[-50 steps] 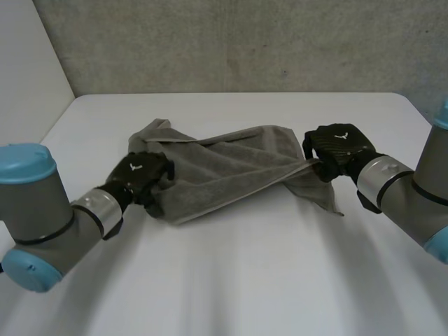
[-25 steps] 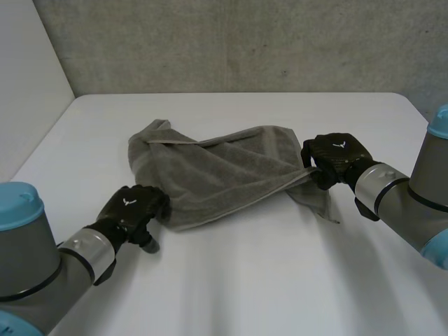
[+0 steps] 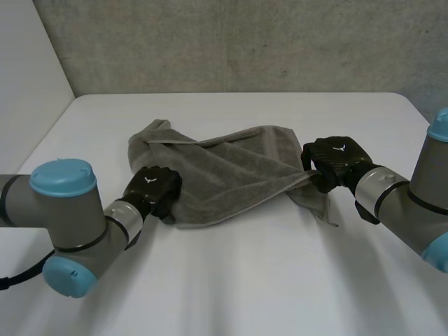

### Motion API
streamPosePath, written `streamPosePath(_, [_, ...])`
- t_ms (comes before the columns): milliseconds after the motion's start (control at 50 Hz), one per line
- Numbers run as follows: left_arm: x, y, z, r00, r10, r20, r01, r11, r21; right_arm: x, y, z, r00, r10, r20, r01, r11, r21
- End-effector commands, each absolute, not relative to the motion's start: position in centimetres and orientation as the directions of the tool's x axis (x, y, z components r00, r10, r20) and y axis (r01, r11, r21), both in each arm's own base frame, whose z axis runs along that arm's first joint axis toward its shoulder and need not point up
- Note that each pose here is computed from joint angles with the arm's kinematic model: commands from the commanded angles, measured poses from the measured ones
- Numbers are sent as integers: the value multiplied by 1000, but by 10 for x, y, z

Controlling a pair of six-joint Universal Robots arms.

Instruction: Fold the towel.

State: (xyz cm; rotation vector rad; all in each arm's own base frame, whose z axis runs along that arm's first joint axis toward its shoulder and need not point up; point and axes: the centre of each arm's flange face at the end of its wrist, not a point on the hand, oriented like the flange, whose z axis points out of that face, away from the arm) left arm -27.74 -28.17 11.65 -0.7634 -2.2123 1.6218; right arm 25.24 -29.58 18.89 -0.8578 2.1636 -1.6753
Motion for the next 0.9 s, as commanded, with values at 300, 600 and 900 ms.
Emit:
streamPosePath(300, [-271, -308, 275, -850, 507, -141, 83, -135, -987, 252, -306, 316, -818, -547, 180, -161, -82, -984])
streamPosePath(600, [-270, -313, 268, -854, 512, -92, 63, -73, -995, 261, -297, 327, -778, -623, 81, -89, -19, -996])
streamPosePath(900, [-217, -361, 147, -841, 436, -319, 411, 134, -901, 264, -308, 245, -756, -641, 132, -253, 100, -962])
